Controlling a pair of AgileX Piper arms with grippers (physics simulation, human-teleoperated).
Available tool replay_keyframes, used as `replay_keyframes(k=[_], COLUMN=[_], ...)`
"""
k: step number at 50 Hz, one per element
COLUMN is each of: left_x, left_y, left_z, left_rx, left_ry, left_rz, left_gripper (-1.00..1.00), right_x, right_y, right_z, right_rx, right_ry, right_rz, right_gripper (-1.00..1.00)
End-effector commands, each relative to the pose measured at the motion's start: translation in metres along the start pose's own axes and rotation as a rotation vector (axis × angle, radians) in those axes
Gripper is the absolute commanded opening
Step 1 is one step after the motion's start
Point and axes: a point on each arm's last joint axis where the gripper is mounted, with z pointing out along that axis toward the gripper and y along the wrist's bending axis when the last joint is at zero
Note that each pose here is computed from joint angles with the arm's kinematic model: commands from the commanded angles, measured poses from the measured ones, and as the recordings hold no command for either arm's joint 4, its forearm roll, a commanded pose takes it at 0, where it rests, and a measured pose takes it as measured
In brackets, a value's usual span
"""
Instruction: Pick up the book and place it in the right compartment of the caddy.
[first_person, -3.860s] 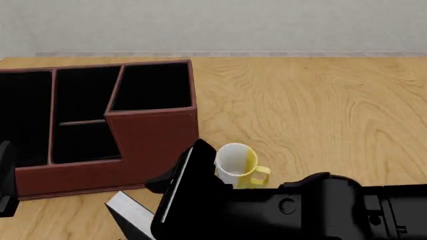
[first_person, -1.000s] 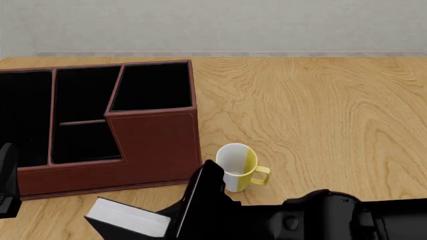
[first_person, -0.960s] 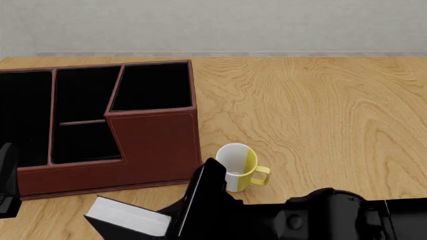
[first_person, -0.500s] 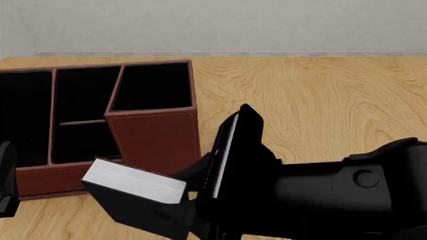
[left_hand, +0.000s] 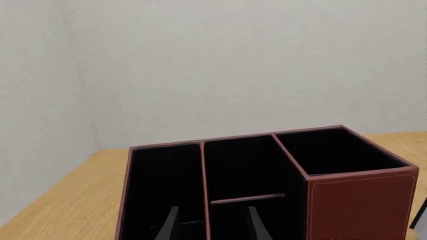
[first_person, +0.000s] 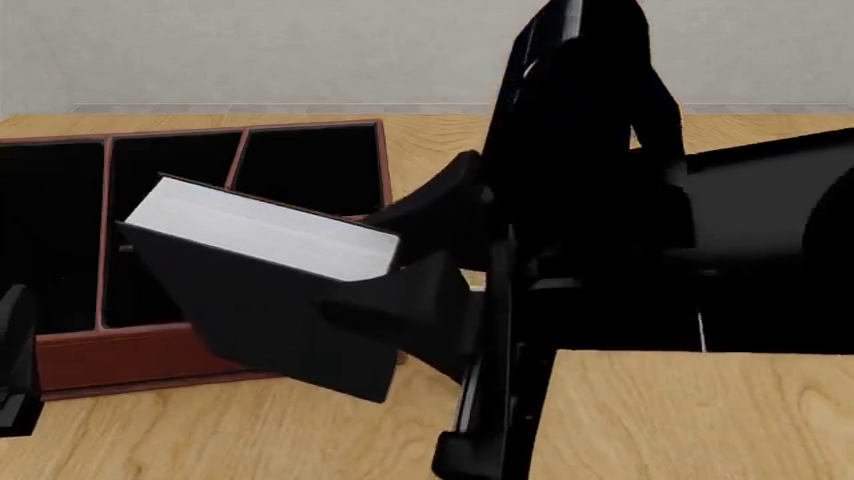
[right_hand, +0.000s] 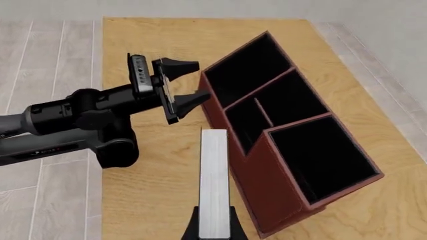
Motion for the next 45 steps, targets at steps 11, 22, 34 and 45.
replay_keyframes(k=[11, 22, 34, 45], left_x=[-0.006, -0.006, -0.001, -0.008], left_y=[0.0, -0.001, -0.003, -0.006], left_z=[0.0, 0.0, 0.0, 0.0], left_rx=[0.004, 0.02, 0.067, 0.133], left_ry=[-0.006, -0.005, 0.0, -0.002], left_rz=[-0.004, 0.0, 0.008, 0.005], left_gripper=[1.0, 1.0, 1.0, 1.0], right_x=[-0.055, -0.081, -0.098, -0.105], right_y=[-0.014, -0.023, -0.033, -0.043], right_z=[-0.032, -0.045, -0.051, -0.05], right_rx=[0.026, 0.046, 0.076, 0.104], right_ry=[-0.045, -0.064, -0.064, -0.05], right_rz=[-0.004, -0.007, -0.01, 0.008], right_gripper=[-1.0, -1.0, -1.0, -1.0])
